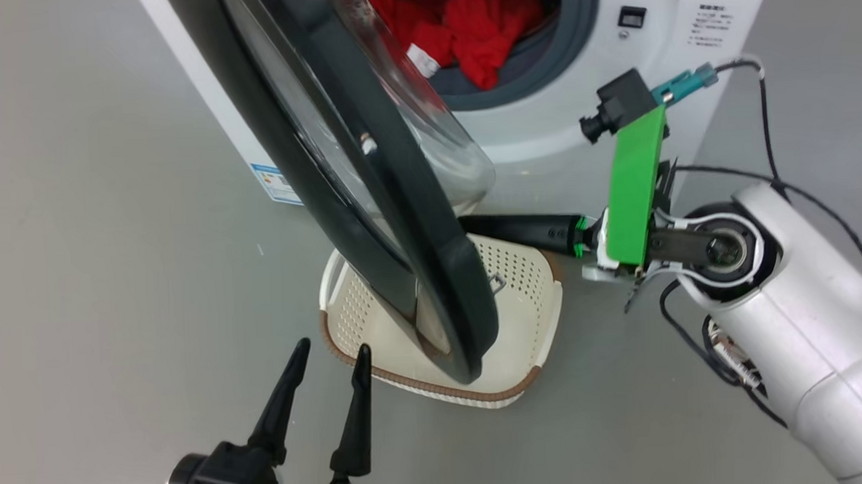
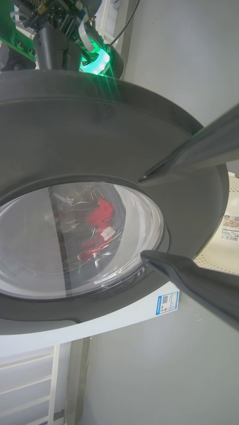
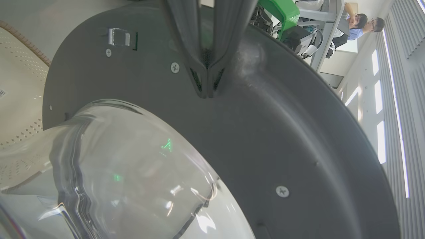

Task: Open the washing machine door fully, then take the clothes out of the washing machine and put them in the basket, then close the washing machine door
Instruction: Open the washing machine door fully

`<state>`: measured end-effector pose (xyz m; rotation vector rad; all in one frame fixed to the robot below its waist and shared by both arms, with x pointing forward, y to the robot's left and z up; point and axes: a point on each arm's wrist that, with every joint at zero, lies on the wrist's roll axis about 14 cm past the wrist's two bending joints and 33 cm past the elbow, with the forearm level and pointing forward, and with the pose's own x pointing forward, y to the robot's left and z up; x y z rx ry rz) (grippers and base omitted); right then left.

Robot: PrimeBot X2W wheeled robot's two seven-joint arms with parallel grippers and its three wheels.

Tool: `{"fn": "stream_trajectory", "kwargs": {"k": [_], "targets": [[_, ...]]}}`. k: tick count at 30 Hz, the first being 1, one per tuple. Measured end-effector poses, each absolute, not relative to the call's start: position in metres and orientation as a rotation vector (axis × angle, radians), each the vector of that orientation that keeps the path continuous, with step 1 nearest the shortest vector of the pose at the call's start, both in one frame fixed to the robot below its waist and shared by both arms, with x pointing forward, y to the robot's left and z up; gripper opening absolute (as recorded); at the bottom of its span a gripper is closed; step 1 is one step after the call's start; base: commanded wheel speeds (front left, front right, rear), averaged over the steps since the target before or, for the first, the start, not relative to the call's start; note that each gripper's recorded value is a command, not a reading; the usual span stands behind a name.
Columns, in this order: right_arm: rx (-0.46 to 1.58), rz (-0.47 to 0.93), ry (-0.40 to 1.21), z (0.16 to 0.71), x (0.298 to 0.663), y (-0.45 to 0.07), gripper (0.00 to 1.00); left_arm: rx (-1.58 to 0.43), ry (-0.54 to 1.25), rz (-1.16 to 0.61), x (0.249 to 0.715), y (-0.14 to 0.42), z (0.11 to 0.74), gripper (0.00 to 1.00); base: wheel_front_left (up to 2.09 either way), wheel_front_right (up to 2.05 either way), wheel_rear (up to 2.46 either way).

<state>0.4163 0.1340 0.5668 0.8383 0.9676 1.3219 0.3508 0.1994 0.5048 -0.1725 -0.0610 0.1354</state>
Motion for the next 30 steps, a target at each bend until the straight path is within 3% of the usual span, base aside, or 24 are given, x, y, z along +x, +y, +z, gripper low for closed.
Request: {"fn": "stream_trajectory", "kwargs": {"k": [30], "targets": [[0.749,1.577,1.093,0.576,0.323,0.21,0.0,-0.132,-0.092,0.461,0.274,0.283,0.511,1.0,0.0,0.0,0.0]]}}
